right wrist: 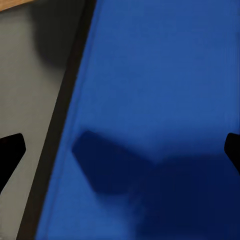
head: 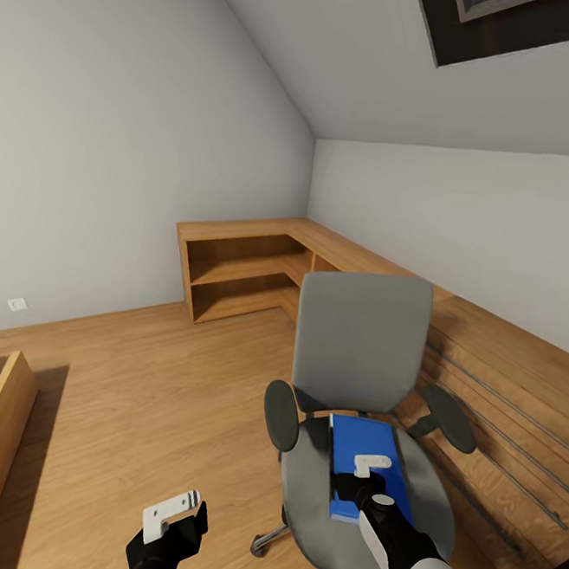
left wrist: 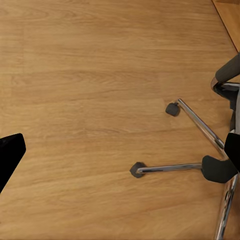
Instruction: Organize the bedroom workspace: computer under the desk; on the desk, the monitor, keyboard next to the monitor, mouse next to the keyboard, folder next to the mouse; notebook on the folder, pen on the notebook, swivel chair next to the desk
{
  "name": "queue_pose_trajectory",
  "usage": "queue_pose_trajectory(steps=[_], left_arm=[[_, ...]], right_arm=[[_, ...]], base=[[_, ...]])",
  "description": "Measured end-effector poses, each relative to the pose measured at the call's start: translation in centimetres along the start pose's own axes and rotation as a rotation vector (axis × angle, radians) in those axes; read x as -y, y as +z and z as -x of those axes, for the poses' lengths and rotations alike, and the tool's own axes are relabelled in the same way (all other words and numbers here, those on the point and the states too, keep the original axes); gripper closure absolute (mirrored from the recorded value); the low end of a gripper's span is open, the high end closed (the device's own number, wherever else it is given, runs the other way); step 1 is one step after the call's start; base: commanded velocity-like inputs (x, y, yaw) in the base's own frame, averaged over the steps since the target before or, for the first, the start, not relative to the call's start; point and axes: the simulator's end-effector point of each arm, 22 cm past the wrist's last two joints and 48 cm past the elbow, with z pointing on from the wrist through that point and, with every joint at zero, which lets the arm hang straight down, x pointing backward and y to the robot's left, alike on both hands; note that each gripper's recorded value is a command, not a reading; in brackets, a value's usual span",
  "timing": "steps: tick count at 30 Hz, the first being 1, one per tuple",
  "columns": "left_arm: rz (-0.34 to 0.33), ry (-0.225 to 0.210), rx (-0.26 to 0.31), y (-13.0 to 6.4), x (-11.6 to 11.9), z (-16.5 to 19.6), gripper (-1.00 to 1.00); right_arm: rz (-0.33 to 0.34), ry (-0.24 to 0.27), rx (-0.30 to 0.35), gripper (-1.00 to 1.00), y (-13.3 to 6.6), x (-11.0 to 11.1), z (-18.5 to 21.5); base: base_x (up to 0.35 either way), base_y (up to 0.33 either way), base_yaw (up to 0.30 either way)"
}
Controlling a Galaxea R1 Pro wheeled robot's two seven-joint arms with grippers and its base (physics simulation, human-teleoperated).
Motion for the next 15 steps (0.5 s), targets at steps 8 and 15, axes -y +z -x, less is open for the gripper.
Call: queue_pose_trajectory(steps=[8,15], left_arm=[[-0.001,0.002,-0.002,0.0,0.02,-0.12,-1.0],[0.006,0.011,-0.014,0.17,-0.2,-0.78,-1.0]], right_arm=[[0.0,0.001,0.006,-1.0,-0.03,-0.04,0.13],[0.0,0.0,0.006,-1.0,-0.01,0.0,0.13]], base=[[0.167,0.091,0.0],[0.058,0.023,0.0]])
